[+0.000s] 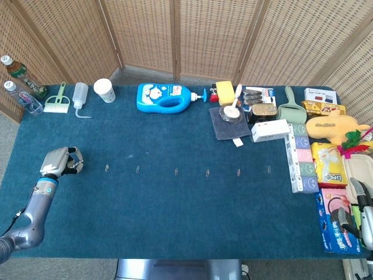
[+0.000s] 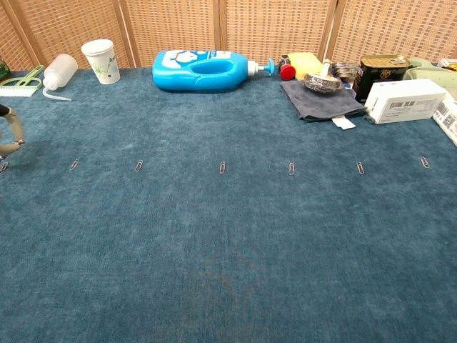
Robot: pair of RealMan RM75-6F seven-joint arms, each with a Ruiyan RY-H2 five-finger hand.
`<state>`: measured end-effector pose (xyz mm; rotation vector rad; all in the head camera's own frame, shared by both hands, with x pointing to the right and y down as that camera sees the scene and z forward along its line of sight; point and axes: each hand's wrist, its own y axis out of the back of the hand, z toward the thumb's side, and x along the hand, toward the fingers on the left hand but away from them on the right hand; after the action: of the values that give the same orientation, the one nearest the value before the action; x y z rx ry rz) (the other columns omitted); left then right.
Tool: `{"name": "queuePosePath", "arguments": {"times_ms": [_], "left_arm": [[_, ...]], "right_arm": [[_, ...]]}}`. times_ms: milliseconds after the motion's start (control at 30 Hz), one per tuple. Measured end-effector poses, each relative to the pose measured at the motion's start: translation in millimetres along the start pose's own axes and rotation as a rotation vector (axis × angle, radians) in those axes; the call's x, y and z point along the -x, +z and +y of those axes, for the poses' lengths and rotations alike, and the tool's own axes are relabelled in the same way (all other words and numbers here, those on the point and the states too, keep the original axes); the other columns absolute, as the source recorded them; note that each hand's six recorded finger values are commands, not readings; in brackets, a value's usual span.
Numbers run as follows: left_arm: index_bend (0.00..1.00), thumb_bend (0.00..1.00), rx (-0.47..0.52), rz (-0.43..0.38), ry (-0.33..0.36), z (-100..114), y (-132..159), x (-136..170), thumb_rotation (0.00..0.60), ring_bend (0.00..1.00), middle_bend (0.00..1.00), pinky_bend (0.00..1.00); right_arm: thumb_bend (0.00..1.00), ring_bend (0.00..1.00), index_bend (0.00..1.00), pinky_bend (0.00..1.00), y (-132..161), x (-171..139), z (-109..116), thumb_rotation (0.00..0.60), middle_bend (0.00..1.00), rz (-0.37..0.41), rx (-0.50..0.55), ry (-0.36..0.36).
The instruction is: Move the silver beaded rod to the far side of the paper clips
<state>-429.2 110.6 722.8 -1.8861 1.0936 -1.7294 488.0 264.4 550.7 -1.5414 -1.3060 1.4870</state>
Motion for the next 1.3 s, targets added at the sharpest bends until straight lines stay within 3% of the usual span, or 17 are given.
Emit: {"name": "queuePosePath", "arguments": {"times_ms": [400, 800, 1300], "left_arm": [[0.65, 0.41, 0.020, -0.050, -0.007, -6.1, 15.2, -4.1, 0.600, 1.00, 1.00, 1.00], [0.65, 0.41, 0.071, -0.168, -0.024, -0.9, 60.2, 0.7, 0.600, 1.00, 1.00, 1.00], [0.65, 0.41, 0.071, -0.250, -0.076, -26.6, 112.7, -11.5, 0.600, 1.00, 1.00, 1.00]], "right_arm": [[0.50, 0.11, 0.00, 0.16, 0.3, -2.0, 2.3, 0.600, 0.14, -0.008, -0.008, -0.004], [0.50, 0.11, 0.00, 0.17, -2.7, -3.2, 3.7, 0.600, 0.14, -0.014, -0.005, -0.008], [0.50, 0.11, 0.00, 0.16, -11.5, -8.4, 8.2, 0.600, 0.14, -0.032, -0.003, -0.020]]}}
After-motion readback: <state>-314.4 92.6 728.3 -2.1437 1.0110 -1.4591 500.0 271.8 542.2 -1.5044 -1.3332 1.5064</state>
